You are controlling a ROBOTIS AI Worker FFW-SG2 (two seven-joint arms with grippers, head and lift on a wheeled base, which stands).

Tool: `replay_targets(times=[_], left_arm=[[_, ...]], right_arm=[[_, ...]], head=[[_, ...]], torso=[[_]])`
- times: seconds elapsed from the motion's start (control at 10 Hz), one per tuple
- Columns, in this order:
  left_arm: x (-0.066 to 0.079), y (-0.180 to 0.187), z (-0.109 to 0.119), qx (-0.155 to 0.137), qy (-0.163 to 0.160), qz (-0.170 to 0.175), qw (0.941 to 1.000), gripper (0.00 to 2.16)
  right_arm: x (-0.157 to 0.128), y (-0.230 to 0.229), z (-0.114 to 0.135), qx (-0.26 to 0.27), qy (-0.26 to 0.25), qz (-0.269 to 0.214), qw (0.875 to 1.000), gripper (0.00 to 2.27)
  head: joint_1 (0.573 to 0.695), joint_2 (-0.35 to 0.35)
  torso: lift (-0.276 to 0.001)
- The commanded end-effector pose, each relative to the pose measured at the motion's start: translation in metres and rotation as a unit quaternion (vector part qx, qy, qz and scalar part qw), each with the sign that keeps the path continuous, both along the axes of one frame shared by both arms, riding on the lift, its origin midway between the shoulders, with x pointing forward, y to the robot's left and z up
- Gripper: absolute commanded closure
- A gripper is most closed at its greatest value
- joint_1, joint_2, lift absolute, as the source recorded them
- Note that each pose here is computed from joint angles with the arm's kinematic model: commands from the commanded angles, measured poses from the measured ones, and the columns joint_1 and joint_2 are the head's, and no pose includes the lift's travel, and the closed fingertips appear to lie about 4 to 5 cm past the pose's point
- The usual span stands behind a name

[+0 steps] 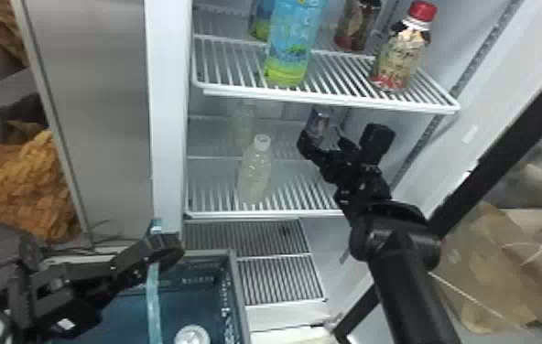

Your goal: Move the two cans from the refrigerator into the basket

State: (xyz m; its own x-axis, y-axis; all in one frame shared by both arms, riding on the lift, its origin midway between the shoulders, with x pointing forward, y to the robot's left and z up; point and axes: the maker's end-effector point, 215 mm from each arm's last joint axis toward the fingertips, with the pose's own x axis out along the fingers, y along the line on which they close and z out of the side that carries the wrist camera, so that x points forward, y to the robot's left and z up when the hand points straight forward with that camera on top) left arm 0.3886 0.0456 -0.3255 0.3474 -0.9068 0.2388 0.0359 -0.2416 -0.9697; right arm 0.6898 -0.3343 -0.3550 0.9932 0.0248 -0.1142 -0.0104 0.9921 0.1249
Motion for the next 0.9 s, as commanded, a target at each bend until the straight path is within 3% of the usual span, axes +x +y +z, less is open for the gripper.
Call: replay_targets(times=[0.0,0.8], left_arm=[[0.000,0.000,0.001,0.000,0.000,0.000,1.0000,1.20],[0.004,-0.001,0.003,0.003,-0.004,0.001,1.0000,1.20]], right_arm=[[0.004,0.002,-0.001,-0.003,0.003,-0.002,1.000,0.12],[0.033,-0.013,0.002,-0.015,0.022,-0.024,0.999,0.12]], head=[[0.695,-0.287],[0.695,-0.287]], torso=[[-0.218],[-0.218]])
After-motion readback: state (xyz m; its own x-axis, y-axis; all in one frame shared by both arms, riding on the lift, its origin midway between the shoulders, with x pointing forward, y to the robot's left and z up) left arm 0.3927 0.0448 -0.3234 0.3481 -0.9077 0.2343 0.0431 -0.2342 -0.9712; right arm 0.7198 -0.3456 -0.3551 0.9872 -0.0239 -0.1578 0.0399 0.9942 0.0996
